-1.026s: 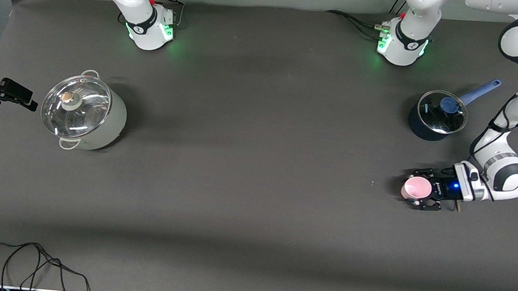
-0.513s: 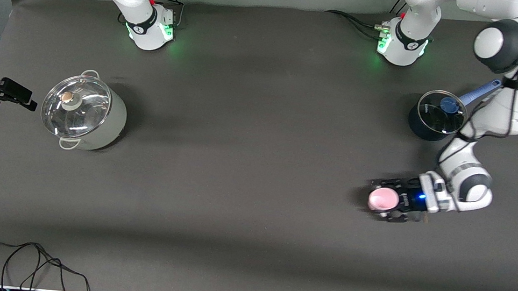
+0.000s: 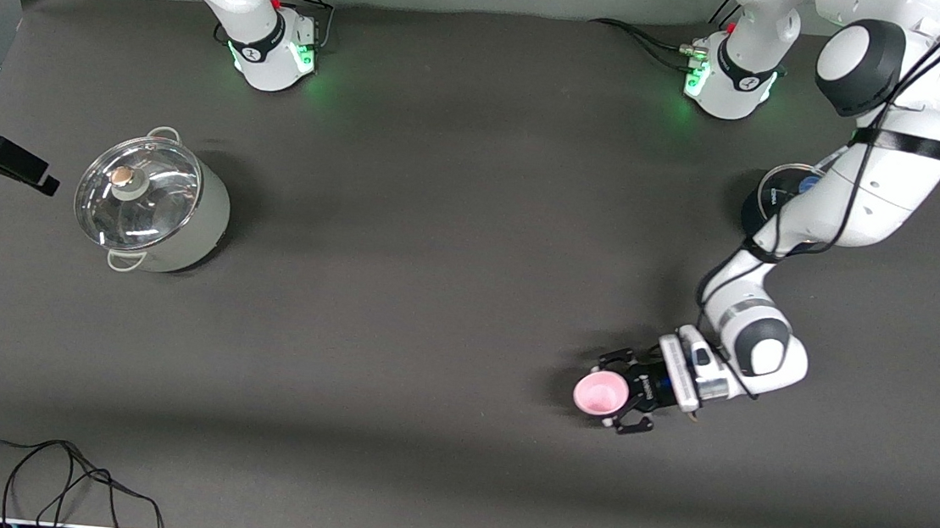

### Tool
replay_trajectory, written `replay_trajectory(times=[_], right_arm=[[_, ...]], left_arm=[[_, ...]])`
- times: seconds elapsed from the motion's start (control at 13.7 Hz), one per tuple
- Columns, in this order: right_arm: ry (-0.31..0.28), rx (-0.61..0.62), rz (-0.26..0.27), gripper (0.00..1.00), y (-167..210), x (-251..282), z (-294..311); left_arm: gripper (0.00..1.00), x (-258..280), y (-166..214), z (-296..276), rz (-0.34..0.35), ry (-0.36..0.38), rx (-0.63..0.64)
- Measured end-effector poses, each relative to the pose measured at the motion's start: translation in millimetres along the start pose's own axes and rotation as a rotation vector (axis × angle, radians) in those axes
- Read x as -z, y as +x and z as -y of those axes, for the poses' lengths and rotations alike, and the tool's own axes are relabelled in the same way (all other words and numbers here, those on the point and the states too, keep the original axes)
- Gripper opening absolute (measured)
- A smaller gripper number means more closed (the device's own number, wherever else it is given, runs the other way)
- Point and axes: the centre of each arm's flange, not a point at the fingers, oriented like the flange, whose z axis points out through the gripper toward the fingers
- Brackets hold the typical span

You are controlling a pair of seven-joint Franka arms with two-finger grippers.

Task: Transfer pink cup from left to right arm
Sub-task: 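Lift the pink cup with the left gripper toward the table middle, then hold the cup with the left gripper while the right gripper reaches it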

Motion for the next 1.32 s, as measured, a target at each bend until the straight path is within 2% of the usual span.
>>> replay_trajectory(times=[0.22,0.37,0.73,0.95,1.32], right_arm=[[0.002,-0.259,-0.001,1.0,-12.5,16.7,23.2],[0.003,-0.354,-0.002,1.0,-18.9,17.4,47.3],[0.001,-0.375,0.0,1.0,-21.9,17.0,56.7],[0.002,-0.376,-0.001,1.0,-21.8,17.5,56.5],[0.003,-0.376,-0.002,1.0,-21.9,18.2,56.6]], left_arm=[[0.65,-59.0,52.4,-7.5,0.0,0.03,0.038],[0.65,-93.5,83.6,-18.1,-0.014,0.061,0.056],[0.65,-168.9,197.5,-46.4,0.01,0.194,0.131],[0.65,-210.3,263.5,-86.4,0.045,0.287,0.167],[0.65,-245.2,322.3,-149.3,0.065,0.353,0.178]])
